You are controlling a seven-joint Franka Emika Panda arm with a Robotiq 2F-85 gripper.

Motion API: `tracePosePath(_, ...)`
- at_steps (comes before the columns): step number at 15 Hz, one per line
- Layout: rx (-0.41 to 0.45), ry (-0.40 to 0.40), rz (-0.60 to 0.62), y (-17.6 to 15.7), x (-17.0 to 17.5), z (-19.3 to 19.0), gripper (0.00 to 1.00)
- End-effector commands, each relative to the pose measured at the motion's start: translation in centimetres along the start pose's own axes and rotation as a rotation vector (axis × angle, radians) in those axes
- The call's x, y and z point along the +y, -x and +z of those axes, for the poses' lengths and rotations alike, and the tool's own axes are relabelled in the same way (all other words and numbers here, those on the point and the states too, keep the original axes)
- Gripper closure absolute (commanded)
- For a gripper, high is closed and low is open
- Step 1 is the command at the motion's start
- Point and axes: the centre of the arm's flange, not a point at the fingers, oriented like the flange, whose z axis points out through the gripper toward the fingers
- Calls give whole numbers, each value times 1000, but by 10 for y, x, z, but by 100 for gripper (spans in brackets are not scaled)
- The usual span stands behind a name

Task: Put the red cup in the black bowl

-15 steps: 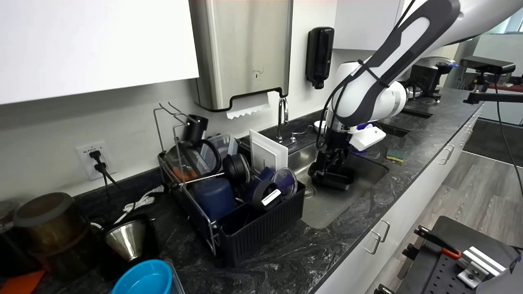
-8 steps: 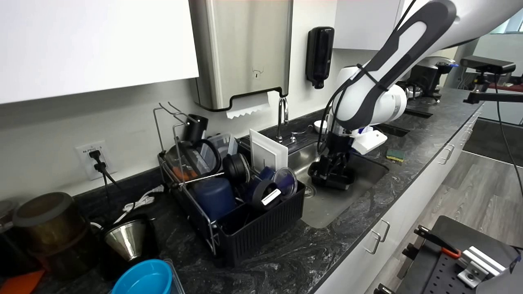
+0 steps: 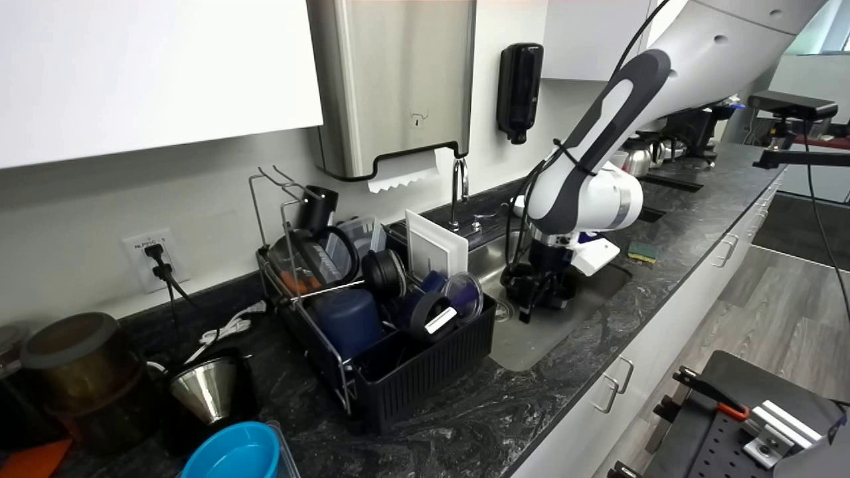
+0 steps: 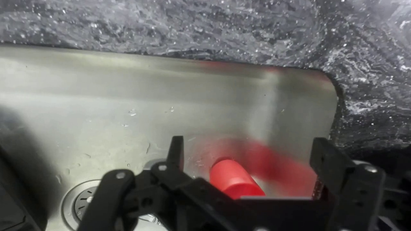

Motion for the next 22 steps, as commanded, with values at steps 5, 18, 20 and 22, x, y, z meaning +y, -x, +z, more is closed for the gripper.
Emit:
tracePosePath(5, 38, 21, -2, -45, 12, 60, 0)
tracePosePath(18, 126, 59, 91, -115, 15, 87, 0)
tracePosePath(20, 128, 62, 94, -117, 17, 89, 0)
tracePosePath(22, 101, 69, 103, -118, 20, 91, 0)
